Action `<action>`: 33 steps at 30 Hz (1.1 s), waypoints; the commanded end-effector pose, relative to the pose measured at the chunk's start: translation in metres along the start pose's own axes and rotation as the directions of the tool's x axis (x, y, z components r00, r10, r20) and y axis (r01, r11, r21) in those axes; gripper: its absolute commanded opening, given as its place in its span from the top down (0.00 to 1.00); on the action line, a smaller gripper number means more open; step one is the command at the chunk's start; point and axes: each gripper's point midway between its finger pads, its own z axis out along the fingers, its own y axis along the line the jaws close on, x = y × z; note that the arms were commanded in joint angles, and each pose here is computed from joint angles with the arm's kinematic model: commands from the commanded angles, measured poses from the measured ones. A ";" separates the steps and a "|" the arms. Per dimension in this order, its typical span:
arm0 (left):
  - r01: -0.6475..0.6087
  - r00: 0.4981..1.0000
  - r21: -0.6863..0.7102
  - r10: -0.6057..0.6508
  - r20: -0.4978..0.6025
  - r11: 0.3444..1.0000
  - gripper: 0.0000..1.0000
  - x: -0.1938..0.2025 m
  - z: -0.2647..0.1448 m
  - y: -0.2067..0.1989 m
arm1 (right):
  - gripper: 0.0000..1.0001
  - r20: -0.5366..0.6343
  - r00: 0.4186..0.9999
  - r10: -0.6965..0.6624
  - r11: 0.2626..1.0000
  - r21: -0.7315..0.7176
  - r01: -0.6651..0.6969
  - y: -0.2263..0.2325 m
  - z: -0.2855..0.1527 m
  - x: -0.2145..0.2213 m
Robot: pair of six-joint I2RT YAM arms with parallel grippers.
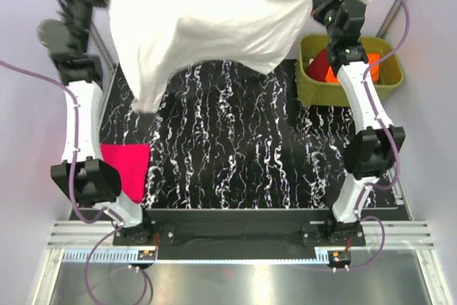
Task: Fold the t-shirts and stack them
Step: Flatten the tshirt out
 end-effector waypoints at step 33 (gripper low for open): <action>0.095 0.082 -0.931 -0.934 -0.347 0.354 1.00 0.256 -0.544 -0.153 | 1.00 -0.826 0.451 0.339 0.601 0.558 0.571 -0.222 -0.357 0.274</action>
